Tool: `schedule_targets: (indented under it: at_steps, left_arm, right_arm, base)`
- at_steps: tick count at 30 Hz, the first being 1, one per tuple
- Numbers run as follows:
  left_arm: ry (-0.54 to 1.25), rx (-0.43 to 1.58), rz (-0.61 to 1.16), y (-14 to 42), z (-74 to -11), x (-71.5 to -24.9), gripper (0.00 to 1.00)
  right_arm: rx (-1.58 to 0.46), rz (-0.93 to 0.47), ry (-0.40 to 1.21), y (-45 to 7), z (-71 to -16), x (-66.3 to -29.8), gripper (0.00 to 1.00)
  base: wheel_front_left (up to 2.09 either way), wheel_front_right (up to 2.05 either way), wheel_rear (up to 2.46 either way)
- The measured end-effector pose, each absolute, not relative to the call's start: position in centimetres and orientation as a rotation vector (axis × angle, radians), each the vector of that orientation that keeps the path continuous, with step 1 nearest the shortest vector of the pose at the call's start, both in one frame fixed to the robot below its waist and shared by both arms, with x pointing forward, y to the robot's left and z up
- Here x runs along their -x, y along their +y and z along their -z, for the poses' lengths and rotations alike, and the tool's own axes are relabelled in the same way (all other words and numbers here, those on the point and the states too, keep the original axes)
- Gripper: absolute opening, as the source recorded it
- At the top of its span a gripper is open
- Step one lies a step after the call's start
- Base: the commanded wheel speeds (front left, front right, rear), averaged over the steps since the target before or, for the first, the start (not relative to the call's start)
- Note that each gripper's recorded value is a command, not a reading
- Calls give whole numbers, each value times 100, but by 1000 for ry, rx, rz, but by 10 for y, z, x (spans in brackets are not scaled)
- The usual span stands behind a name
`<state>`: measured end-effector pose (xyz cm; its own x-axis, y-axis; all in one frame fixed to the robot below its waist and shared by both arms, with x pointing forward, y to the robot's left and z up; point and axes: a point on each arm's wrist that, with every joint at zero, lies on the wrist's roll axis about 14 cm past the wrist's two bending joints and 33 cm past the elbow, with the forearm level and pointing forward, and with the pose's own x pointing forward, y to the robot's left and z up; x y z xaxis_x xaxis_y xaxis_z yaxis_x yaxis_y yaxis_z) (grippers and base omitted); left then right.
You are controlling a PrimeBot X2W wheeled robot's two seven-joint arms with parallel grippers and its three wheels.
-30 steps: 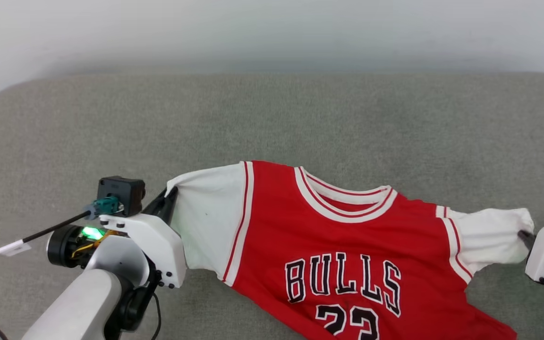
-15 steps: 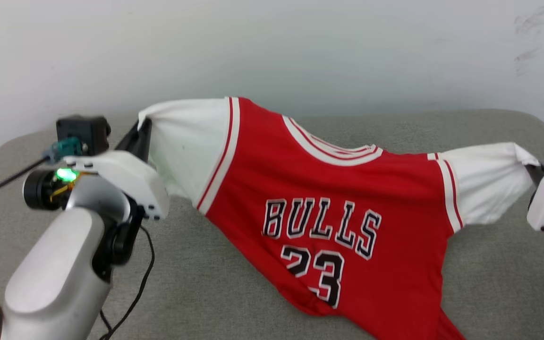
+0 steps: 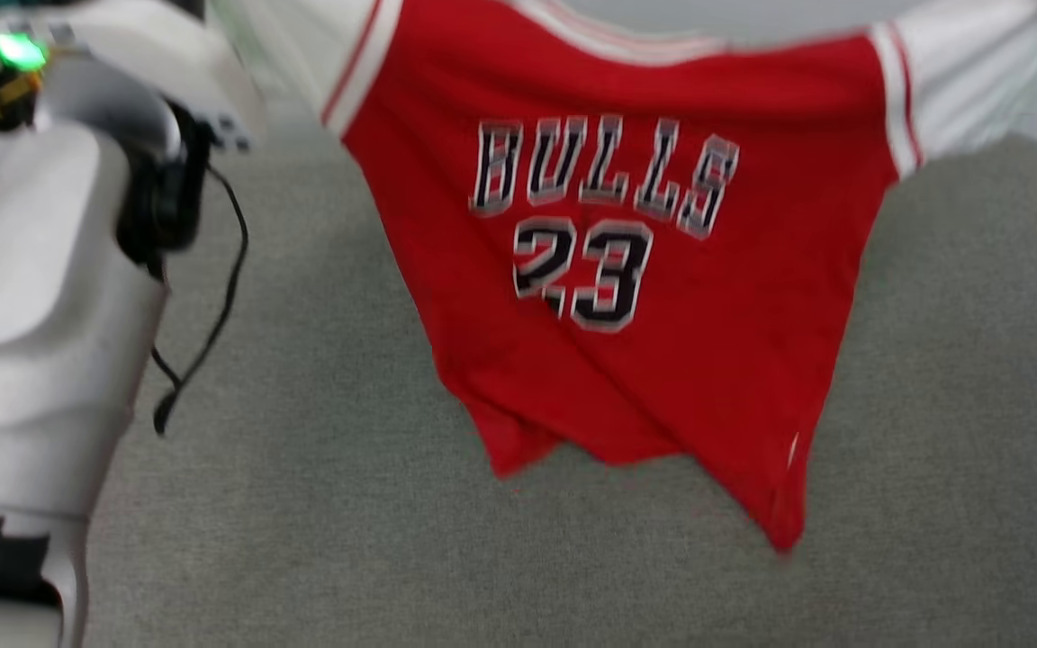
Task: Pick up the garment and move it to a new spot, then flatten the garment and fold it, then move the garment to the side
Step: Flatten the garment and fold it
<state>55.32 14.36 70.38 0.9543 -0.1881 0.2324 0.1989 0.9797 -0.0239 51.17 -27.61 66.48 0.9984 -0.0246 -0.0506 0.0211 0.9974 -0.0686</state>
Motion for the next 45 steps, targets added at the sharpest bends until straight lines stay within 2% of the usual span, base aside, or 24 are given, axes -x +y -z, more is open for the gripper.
schedule_targets:
  at_steps: [12, 20, 28, 34, 39, 45]
  left_arm:
    - [-443, 44, 153, 160, -752, -652, 0]
    - [-513, 60, 179, 152, -744, -698, 0]
    - [-388, 92, 176, 153, -662, -733, 0]
    - [-241, 126, 173, 154, -594, -736, 0]
    - [-118, 180, 164, 154, -547, -717, 0]
    - [15, 254, 135, 162, -500, -664, 0]
  right_arm:
    - [167, -8, -255, -254, -743, -612, 0]
    - [207, -48, -356, -238, -752, -656, 0]
    - [218, -104, -245, -220, -685, -694, 0]
    - [174, -138, -92, -207, -615, -704, 0]
    - [115, -146, 56, -202, -556, -690, 0]
    - [42, -140, 190, -205, -498, -640, 0]
  base:
    - [0, 0, 0]
    - [0, 0, 0]
    - [0, 0, 0]
    - [0, 0, 0]
    - [0, 0, 0]
    - [0, 0, 0]
